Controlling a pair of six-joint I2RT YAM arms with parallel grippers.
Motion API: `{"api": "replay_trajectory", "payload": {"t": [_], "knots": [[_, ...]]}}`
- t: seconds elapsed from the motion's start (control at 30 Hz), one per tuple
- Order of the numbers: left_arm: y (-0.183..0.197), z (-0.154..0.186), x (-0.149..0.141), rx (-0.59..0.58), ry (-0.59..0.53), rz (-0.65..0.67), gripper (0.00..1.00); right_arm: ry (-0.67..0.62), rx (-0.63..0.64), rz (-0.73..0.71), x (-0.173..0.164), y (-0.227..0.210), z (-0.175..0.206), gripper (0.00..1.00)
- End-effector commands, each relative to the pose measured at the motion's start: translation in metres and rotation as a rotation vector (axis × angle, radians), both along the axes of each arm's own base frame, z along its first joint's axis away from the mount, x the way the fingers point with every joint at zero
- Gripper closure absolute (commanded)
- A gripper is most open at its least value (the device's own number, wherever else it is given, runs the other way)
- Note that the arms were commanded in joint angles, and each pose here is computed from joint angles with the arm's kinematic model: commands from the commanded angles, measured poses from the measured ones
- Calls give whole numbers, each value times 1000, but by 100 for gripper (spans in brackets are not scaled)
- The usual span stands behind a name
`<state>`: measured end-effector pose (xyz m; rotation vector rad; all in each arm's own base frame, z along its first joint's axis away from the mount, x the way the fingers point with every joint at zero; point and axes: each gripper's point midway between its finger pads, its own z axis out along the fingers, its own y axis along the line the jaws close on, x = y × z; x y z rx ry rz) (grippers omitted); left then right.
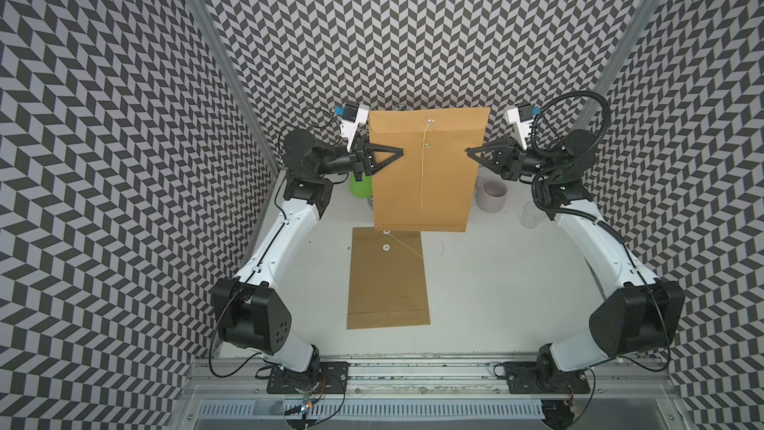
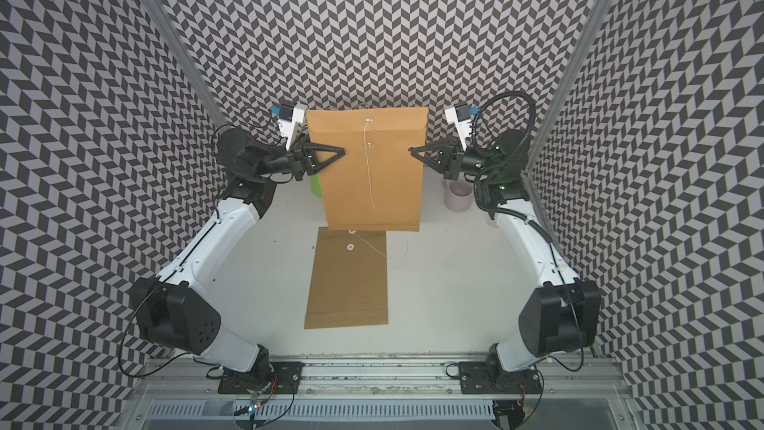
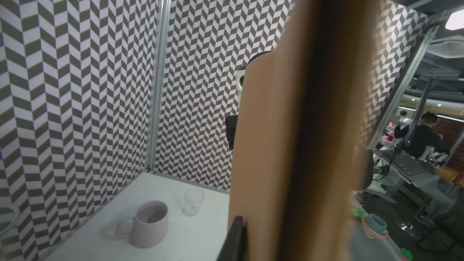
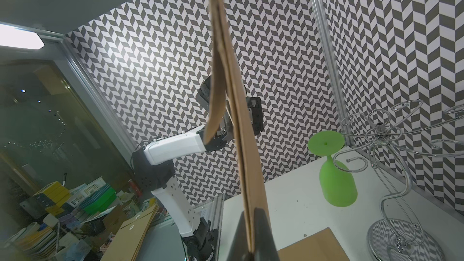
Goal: Close the mouth of the file bag
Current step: Adjust the file bag.
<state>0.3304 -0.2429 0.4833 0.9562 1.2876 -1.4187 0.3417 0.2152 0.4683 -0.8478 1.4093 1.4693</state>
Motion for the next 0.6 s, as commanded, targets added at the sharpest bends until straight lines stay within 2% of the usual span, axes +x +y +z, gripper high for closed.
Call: {"api": "replay_trajectory", "payload": {"t": [0.0, 0.07, 0.13, 0.17, 0.23, 0.3, 0.43, 0.57], "knots": [[3, 18, -6, -29, 5, 40, 95, -75, 14, -20, -14, 1, 15, 94], [13, 27, -1, -62, 40, 69, 100, -61, 10, -66, -8, 1, 11, 80], [21, 37, -1, -94, 52, 88, 100, -46, 8, -112, -4, -2, 8, 60], [23, 41, -1, -105, 58, 93, 100, -35, 3, -153, 0, -5, 6, 54], [28, 48, 1, -125, 75, 113, 100, -22, -12, -248, 7, -11, 3, 47], [35, 52, 7, -154, 107, 153, 100, 0, -28, -377, 16, -21, -2, 46], [50, 57, 20, -199, 162, 224, 100, -29, -70, -578, 11, -37, -5, 46], [53, 63, 27, -237, 193, 244, 100, -66, -155, -675, -3, -10, -17, 51]]}}
